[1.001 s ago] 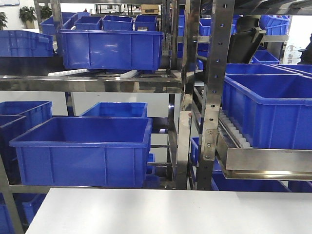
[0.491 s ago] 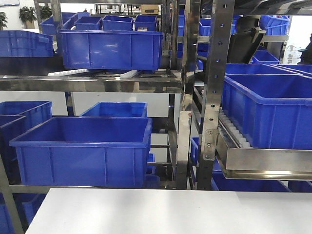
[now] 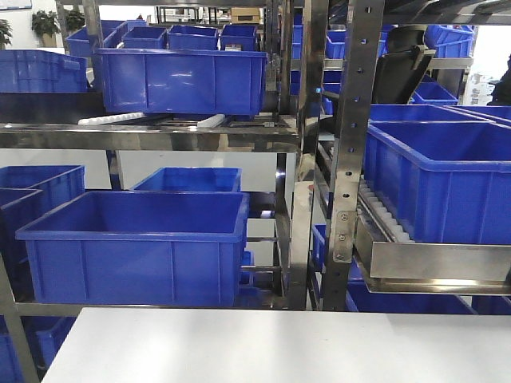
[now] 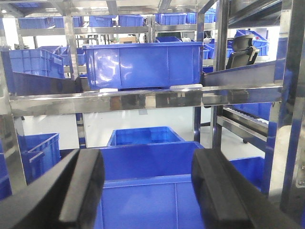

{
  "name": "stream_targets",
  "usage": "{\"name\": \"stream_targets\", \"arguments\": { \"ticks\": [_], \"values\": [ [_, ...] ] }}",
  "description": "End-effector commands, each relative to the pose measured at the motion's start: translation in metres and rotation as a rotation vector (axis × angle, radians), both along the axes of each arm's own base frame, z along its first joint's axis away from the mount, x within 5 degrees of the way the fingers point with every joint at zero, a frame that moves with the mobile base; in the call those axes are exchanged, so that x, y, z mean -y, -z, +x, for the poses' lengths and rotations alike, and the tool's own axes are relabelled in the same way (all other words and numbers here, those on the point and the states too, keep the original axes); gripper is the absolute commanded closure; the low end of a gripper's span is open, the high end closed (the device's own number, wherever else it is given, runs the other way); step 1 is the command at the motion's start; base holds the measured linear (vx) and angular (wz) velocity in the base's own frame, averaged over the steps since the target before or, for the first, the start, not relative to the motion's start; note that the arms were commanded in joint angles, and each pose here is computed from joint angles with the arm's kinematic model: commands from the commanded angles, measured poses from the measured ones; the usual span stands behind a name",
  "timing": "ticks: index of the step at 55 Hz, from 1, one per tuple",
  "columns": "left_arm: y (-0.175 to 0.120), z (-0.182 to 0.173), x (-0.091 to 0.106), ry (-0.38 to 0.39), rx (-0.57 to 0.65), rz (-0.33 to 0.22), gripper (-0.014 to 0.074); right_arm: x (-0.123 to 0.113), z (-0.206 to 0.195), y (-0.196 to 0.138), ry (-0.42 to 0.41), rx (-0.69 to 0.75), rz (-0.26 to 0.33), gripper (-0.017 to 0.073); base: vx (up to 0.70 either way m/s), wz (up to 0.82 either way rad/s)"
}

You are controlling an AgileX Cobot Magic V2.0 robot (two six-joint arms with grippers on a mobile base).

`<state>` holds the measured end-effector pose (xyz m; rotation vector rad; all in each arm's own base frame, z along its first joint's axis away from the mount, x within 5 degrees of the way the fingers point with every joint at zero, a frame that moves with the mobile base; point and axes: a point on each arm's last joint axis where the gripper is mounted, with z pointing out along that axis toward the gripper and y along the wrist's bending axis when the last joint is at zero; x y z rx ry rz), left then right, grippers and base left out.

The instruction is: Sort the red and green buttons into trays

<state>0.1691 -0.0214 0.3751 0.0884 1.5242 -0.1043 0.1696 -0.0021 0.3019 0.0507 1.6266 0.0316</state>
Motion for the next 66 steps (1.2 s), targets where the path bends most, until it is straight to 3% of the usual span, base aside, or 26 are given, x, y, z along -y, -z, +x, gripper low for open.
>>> {"name": "stream_targets", "arguments": {
  "ticks": [1, 9, 16, 22, 30, 38, 66],
  "values": [
    [-0.020, -0.002, 0.000, -0.005, 0.118, -0.027, 0.0058, -0.005, 0.005, 0.036, -0.034, -0.022, 0.014, -0.0002, 0.00, 0.00],
    [-0.020, -0.002, 0.000, -0.005, 0.119, -0.027, 0.0058, -0.020, 0.000, 0.107, -0.146, -0.172, -0.006, 0.0032, 0.00, 0.00],
    [-0.020, -0.002, -0.001, -0.006, 0.121, -0.028, 0.0058, -0.034, 0.001, 0.132, -0.264, -0.178, -0.034, 0.0032, 0.00, 0.00],
    [-0.020, -0.002, -0.001, -0.006, 0.121, -0.028, 0.0058, -0.040, 0.009, 0.143, -0.317, -0.166, -0.026, 0.0032, 0.00, 0.00],
    [-0.020, -0.002, 0.000, -0.006, 0.121, -0.024, 0.0058, -0.042, 0.021, 0.153, -0.320, -0.095, 0.014, 0.0032, 0.00, 0.00],
    [-0.020, -0.002, 0.000, -0.006, 0.121, -0.024, 0.0058, -0.044, 0.030, 0.173, -0.323, -0.139, 0.035, 0.0032, 0.00, 0.00],
    [-0.020, -0.002, 0.000, -0.007, 0.125, -0.014, 0.0058, -0.052, 0.078, 0.205, -0.345, -0.186, 0.036, 0.0041, 0.00, 0.00]
  ]
}}
